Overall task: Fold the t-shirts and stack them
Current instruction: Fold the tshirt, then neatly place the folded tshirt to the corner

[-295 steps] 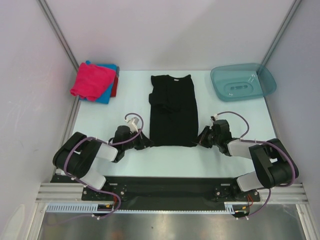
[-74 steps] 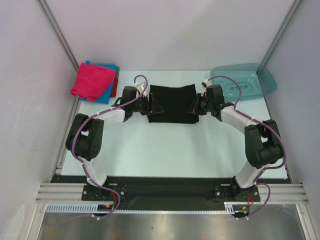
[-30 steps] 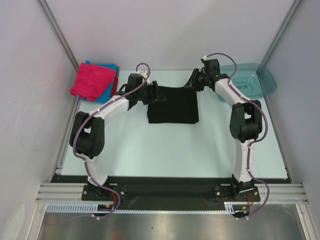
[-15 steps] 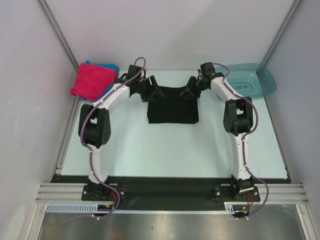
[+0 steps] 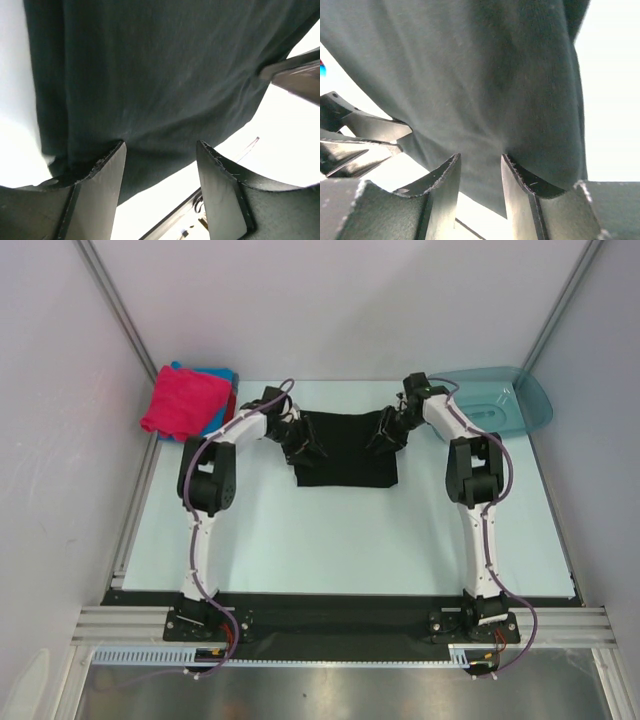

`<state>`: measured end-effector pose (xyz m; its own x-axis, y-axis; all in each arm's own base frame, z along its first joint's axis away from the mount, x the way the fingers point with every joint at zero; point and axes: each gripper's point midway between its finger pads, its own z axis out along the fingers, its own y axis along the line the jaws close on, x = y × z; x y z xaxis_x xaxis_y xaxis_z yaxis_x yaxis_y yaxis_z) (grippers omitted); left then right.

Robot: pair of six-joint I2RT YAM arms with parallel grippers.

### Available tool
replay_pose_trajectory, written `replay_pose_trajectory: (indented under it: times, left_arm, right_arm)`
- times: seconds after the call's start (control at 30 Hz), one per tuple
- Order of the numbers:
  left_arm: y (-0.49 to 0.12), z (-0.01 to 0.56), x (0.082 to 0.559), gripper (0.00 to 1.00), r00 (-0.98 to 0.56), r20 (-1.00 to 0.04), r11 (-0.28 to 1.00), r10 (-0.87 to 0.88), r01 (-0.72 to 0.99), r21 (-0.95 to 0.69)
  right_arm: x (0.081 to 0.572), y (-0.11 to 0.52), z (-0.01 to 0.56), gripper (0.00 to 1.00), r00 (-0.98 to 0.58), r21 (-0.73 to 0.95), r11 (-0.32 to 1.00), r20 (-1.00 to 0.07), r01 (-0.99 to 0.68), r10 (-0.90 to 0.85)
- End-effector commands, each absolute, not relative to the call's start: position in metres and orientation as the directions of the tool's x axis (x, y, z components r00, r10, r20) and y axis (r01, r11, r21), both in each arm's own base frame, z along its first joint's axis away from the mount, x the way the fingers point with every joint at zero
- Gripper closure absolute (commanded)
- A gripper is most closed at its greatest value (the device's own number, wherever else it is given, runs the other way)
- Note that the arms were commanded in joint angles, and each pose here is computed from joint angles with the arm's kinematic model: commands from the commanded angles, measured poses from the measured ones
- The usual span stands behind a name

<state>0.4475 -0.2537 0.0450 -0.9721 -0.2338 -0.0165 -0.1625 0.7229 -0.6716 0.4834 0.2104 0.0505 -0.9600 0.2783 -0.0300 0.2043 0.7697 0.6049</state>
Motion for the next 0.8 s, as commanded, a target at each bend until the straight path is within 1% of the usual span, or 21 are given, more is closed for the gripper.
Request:
replay_pose_trajectory:
  times: [0.0,0.07,0.1,0.13,0.17,0.2,0.3,0.33,0.4,0.43,0.5,0.53,0.57,0.6,0.63,0.7,0.73,0.77]
  left_arm:
    - [-0.244,0.095,0.442,0.36,-0.971,-0.101,0.737,-0.216,-0.094,-0.670]
    - [-0.242,0.108,0.441,0.35,-0.967,-0.131,0.744,-0.217,-0.077,-0.664]
    - [-0.240,0.115,0.440,0.35,-0.966,-0.149,0.752,-0.210,-0.063,-0.657]
    - [-0.237,0.130,0.444,0.35,-0.957,-0.195,0.762,-0.214,-0.039,-0.646]
    - [-0.235,0.137,0.444,0.35,-0.953,-0.214,0.770,-0.212,-0.028,-0.638]
    - [-0.229,0.150,0.446,0.35,-0.943,-0.255,0.786,-0.212,-0.009,-0.618]
    - [-0.227,0.169,0.443,0.35,-0.933,-0.293,0.786,-0.210,0.017,-0.617]
    - [-0.227,0.171,0.439,0.35,-0.934,-0.289,0.785,-0.208,0.016,-0.619]
    - [-0.231,0.185,0.429,0.35,-0.930,-0.310,0.779,-0.200,0.041,-0.626]
    - [-0.232,0.186,0.422,0.35,-0.930,-0.316,0.785,-0.189,0.050,-0.618]
    - [-0.232,0.201,0.415,0.34,-0.910,-0.381,0.801,-0.162,0.104,-0.590]
    - [-0.231,0.207,0.414,0.34,-0.902,-0.403,0.809,-0.155,0.118,-0.576]
    - [-0.226,0.208,0.412,0.34,-0.895,-0.425,0.831,-0.139,0.128,-0.541]
    - [-0.224,0.218,0.408,0.34,-0.882,-0.453,0.842,-0.129,0.144,-0.520]
    - [-0.223,0.223,0.407,0.34,-0.872,-0.473,0.852,-0.121,0.153,-0.501]
    - [-0.218,0.233,0.401,0.33,-0.851,-0.514,0.868,-0.103,0.176,-0.465]
    - [-0.216,0.231,0.398,0.32,-0.853,-0.513,0.873,-0.095,0.177,-0.455]
    - [-0.214,0.230,0.396,0.32,-0.853,-0.515,0.876,-0.085,0.183,-0.447]
  right_arm:
    - [0.490,0.204,0.136,0.56,-0.947,0.654,0.752,-0.181,0.084,0.264]
    - [0.489,0.209,0.153,0.55,-0.944,0.673,0.737,-0.199,0.065,0.264]
    - [0.488,0.212,0.166,0.55,-0.939,0.680,0.733,-0.228,0.036,0.258]
    - [0.487,0.214,0.169,0.55,-0.935,0.670,0.742,-0.250,0.019,0.250]
    - [0.486,0.217,0.173,0.55,-0.933,0.665,0.747,-0.271,-0.001,0.239]
    - [0.483,0.223,0.177,0.55,-0.929,0.646,0.762,-0.305,-0.039,0.211]
    - [0.476,0.233,0.180,0.55,-0.926,0.618,0.783,-0.335,-0.076,0.175]
    - [0.473,0.236,0.182,0.55,-0.924,0.605,0.792,-0.345,-0.083,0.167]
    - [0.459,0.256,0.183,0.55,-0.926,0.577,0.808,-0.357,-0.116,0.122]
    - [0.457,0.258,0.185,0.54,-0.917,0.545,0.830,-0.382,-0.123,0.115]
    - [0.446,0.277,0.189,0.54,-0.908,0.489,0.856,-0.415,-0.166,0.061]
    - [0.459,0.273,0.209,0.54,-0.865,0.427,0.889,-0.497,-0.168,0.075]
    - [0.452,0.273,0.203,0.53,-0.876,0.388,0.910,-0.478,-0.146,0.063]
    - [0.446,0.282,0.206,0.53,-0.870,0.356,0.922,-0.492,-0.154,0.045]
    - [0.451,0.279,0.217,0.52,-0.840,0.301,0.944,-0.540,-0.138,0.049]
    - [0.443,0.284,0.217,0.50,-0.834,0.258,0.958,-0.551,-0.130,0.036]
    - [0.439,0.284,0.218,0.44,-0.831,0.245,0.961,-0.556,-0.126,0.033]
    - [0.436,0.285,0.218,0.42,-0.832,0.232,0.966,-0.553,-0.114,0.035]
